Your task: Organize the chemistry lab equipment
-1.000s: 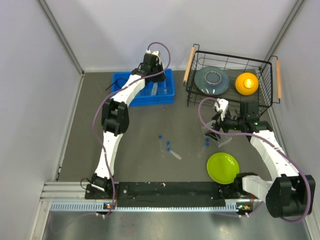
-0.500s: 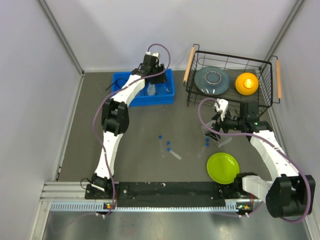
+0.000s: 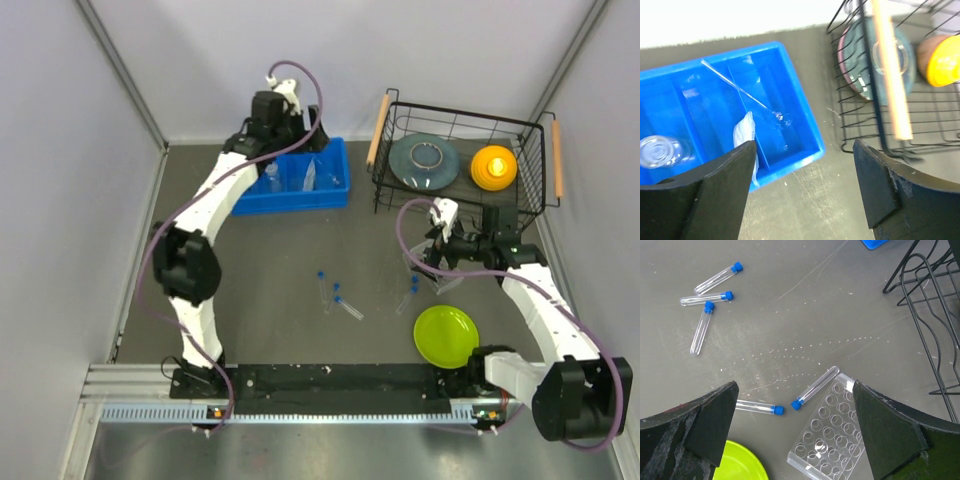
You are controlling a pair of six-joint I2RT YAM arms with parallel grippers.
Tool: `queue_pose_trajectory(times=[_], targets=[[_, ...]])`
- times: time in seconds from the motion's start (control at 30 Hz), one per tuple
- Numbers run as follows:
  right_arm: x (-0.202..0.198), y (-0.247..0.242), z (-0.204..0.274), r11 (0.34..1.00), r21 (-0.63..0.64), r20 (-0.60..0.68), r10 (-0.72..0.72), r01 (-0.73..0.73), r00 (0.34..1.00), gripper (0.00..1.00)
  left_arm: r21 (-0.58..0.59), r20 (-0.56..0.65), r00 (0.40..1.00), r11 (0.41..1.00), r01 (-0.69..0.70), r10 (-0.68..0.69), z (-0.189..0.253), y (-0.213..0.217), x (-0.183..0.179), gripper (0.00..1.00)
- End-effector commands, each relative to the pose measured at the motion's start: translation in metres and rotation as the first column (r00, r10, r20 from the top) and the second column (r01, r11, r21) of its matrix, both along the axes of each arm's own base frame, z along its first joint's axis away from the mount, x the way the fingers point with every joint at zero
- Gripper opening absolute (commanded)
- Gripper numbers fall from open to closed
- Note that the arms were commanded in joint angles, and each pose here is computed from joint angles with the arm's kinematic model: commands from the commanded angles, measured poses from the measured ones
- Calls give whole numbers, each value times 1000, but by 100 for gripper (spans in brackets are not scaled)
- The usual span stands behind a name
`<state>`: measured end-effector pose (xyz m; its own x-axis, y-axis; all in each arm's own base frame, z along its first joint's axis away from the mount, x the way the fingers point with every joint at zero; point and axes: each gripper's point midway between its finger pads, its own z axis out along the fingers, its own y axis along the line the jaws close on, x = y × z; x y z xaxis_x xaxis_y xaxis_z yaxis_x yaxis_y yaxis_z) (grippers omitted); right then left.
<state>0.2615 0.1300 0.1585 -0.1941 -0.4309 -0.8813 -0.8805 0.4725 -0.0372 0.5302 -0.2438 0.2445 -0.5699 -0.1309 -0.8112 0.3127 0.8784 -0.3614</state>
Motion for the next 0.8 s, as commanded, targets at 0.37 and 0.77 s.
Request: queue_pose_trajectory(times=[0.37, 0.77], targets=[[-28, 2, 42, 998, 60, -94, -16, 21, 995, 99, -251, 244, 965, 967, -35, 99, 93, 109, -164, 99], [-66, 26, 6, 985, -73, -254, 133, -156, 958, 99, -365, -153, 986, 931, 3, -64, -58, 71, -277, 91]])
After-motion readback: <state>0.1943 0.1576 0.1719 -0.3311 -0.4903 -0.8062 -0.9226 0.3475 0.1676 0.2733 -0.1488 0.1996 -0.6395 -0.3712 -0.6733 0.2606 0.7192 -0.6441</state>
